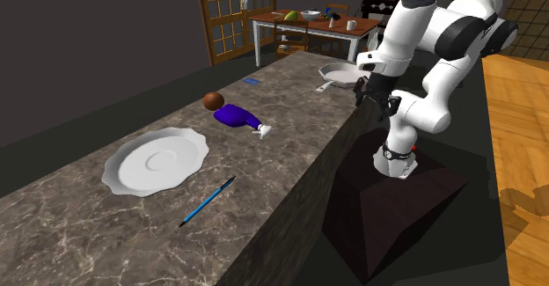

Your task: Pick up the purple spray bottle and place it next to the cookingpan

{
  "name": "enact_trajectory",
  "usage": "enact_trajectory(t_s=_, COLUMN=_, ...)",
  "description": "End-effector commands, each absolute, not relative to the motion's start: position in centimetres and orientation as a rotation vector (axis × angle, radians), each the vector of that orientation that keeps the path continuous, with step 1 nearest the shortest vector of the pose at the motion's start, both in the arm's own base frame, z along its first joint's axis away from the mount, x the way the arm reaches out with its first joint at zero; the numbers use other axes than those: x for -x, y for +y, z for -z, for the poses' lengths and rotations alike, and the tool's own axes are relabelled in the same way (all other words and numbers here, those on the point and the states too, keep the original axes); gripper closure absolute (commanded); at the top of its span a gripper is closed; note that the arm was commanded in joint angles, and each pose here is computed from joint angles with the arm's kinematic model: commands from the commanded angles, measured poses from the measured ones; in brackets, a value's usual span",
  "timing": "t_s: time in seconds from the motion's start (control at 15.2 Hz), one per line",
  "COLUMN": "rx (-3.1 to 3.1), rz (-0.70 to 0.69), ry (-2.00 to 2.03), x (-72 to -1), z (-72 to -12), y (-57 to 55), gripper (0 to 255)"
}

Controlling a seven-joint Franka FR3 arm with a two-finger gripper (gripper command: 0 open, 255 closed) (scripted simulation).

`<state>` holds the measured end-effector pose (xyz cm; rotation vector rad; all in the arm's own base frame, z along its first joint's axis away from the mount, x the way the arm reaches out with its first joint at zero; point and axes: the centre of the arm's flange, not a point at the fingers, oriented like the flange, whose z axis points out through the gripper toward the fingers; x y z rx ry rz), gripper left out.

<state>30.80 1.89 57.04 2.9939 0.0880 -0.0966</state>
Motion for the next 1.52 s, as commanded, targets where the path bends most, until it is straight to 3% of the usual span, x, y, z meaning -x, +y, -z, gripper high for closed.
enact_trajectory(t_s=0.0, rx=-2.994, rz=0.097, ry=0.088, x=-30.8, z=-57.0, y=1.9, gripper=0)
enact_trajectory(t_s=1.45, rx=-2.882, rz=0.038, ry=-0.979, x=-55.6, z=-54.1, y=-12.6, gripper=0)
